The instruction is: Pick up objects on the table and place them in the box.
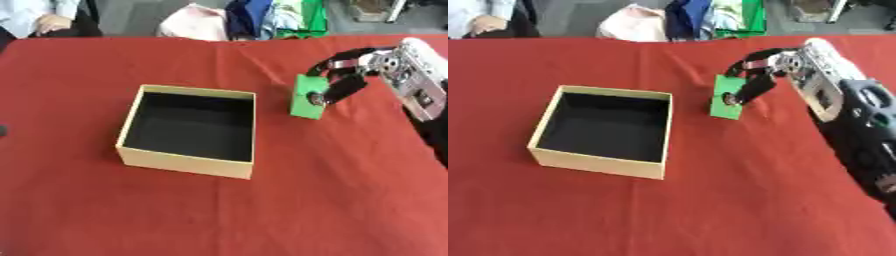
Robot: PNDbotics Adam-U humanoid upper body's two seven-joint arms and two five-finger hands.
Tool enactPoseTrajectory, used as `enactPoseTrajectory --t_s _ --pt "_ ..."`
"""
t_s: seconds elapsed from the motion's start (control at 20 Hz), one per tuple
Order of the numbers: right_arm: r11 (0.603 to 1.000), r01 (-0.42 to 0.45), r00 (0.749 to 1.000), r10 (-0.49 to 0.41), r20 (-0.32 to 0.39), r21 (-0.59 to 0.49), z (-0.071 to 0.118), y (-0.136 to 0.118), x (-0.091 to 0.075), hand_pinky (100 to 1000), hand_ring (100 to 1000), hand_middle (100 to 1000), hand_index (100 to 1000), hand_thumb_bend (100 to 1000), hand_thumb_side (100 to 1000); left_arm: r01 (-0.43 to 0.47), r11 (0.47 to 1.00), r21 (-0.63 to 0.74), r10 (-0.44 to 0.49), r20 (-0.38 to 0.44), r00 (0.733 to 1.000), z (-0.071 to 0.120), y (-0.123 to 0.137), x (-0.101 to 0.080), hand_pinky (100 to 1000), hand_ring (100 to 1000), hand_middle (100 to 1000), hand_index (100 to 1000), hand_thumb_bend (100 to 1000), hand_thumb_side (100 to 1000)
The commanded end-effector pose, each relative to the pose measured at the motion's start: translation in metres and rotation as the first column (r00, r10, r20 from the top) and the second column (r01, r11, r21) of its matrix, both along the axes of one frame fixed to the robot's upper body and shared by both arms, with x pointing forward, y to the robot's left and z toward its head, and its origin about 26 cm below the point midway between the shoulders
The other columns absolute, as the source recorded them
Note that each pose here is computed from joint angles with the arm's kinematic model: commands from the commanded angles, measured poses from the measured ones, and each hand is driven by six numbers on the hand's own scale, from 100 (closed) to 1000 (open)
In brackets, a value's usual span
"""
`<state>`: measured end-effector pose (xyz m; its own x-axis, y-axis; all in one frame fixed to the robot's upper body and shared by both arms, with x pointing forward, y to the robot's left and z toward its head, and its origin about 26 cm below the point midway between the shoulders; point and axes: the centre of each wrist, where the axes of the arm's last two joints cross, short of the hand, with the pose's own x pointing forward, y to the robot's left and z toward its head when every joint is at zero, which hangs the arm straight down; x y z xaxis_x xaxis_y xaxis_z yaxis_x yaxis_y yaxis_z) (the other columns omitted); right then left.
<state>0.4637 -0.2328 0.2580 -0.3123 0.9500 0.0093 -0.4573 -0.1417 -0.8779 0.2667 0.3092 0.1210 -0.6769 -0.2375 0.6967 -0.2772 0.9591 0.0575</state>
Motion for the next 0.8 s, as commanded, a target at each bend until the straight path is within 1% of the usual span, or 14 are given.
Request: enactPoseTrajectory --t_s 0.05,0.4,0.55,0.65,0.7,0.75,0.8 --pt "1.000 0.012 0.999 -0.011 0.046 -0.016 0.0116 -0.0035 -0.0011 944 907 951 1000 145 602 0.006 1.000 0.015 -0.007 0.026 1.000 0.0076 -0.0006 -0.0010 688 604 692 805 100 548" --pt "1.000 0.022 0.998 -0.021 0.063 -0.009 0.0097 -0.0034 -0.0011 944 908 934 1000 149 601 0.011 1.000 0.018 -0.011 0.023 1.000 0.0078 -0.0012 -0.0006 689 605 694 805 100 548" --pt "1.000 0.023 0.998 -0.022 0.063 -0.007 0.0070 -0.0030 -0.0002 940 902 906 1000 151 595 0.012 1.000 0.018 -0.012 0.023 1.000 0.0077 -0.0013 -0.0006 689 605 694 805 100 548" --pt "1.000 0.019 0.997 -0.019 0.069 -0.005 0.0064 -0.0025 -0.0002 936 893 867 1000 149 588 0.013 1.000 0.018 -0.013 0.023 1.000 0.0076 -0.0015 -0.0006 689 606 695 805 100 548" --pt "1.000 0.014 0.997 -0.014 0.075 -0.002 0.0065 -0.0018 -0.0005 932 883 820 1000 151 573 0.013 1.000 0.018 -0.014 0.022 1.000 0.0076 -0.0016 -0.0006 689 606 695 804 100 548" --pt "1.000 0.009 0.997 -0.009 0.082 0.001 0.0066 -0.0014 -0.0008 932 883 820 1000 151 573 0.013 1.000 0.018 -0.014 0.021 1.000 0.0075 -0.0016 -0.0006 689 606 695 804 100 548" --pt "1.000 0.004 0.996 -0.004 0.092 0.004 0.0071 -0.0007 -0.0014 929 865 740 1000 158 533 0.014 1.000 0.018 -0.014 0.021 1.000 0.0075 -0.0017 -0.0006 689 606 695 804 100 548"
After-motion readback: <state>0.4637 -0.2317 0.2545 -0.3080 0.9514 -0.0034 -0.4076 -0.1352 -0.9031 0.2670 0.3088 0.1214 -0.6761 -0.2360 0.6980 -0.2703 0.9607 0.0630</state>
